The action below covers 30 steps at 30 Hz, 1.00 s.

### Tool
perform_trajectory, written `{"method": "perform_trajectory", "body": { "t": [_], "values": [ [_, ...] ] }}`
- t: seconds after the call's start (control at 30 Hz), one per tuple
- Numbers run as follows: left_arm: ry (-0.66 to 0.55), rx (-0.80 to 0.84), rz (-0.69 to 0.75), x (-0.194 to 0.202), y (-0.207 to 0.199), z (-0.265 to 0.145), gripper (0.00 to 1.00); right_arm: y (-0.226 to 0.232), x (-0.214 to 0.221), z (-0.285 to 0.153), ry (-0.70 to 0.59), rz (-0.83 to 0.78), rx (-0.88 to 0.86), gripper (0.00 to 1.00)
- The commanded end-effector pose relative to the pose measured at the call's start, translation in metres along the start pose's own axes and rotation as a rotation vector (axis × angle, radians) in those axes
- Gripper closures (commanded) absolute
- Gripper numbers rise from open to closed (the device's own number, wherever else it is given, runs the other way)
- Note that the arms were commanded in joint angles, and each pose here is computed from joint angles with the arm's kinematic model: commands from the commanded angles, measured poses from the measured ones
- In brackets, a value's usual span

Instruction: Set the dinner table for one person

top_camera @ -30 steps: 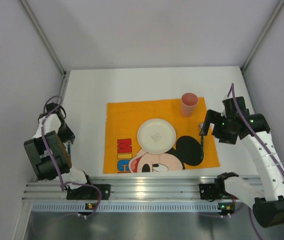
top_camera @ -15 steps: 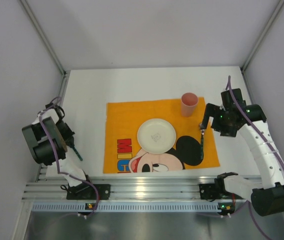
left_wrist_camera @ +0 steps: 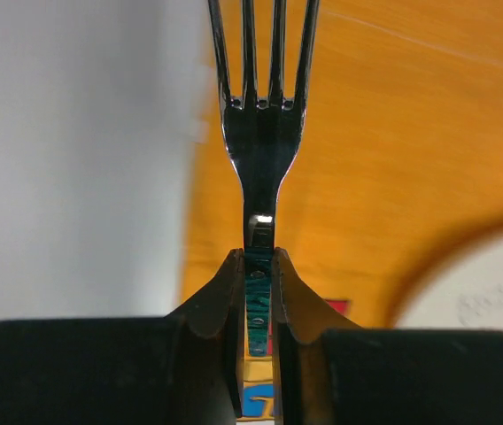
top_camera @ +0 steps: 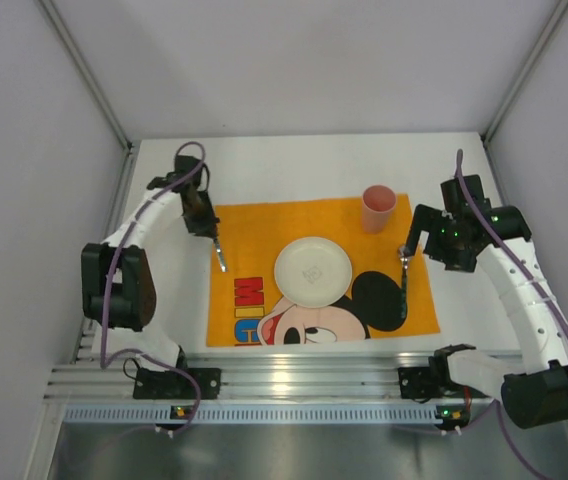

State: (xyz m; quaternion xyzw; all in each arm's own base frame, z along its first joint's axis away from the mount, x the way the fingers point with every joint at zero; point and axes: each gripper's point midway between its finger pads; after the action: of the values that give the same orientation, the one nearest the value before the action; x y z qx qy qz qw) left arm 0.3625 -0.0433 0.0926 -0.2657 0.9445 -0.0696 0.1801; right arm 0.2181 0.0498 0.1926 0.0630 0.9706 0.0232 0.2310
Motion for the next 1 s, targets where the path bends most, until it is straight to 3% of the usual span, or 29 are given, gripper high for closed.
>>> {"method": "perform_trajectory", "body": {
  "t": [0.0, 0.2, 0.47, 0.6, 0.63, 0.73, 0.97],
  "values": [
    [0.034, 0.128, 0.009, 0.048, -0.059, -0.03, 1.0, 0.001, -0.017, -0.009, -0.067, 0.01, 0.009, 0.0],
    [0.148, 0.079, 0.06, 0.113, -0.069, 0.003, 1.0, -0.002, -0.011, -0.01, -0.058, 0.008, 0.018, 0.0],
    [0.17, 0.056, 0.108, 0.144, -0.065, 0.018, 1.0, -0.007, 0.002, -0.009, -0.04, 0.009, 0.028, 0.0],
    [0.171, 0.048, 0.162, 0.154, -0.061, 0.023, 0.8, -0.009, 0.005, -0.008, -0.034, 0.005, 0.036, 0.0],
    [0.166, 0.045, 0.169, 0.154, -0.061, 0.023, 0.71, -0.009, 0.005, -0.007, -0.032, 0.002, 0.035, 0.0],
    [0.158, 0.054, 0.19, 0.157, -0.064, 0.017, 0.59, -0.007, 0.005, -0.004, -0.02, -0.005, 0.027, 0.0],
    [0.023, 0.096, 0.206, 0.133, -0.068, -0.034, 0.53, 0.029, -0.044, -0.037, -0.141, -0.055, -0.147, 0.0]
  ]
}}
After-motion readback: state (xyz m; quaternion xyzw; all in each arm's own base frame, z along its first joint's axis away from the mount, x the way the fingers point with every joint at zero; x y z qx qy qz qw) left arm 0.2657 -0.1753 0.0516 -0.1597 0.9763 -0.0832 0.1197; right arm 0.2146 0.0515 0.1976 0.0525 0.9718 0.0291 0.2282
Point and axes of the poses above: each gripper's point midway between its finger pads, its own z axis out along the fingers, its own y axis along the line the jaws close on, x = y × z, and after that the axes turned 10 degrees about -z, right-handed
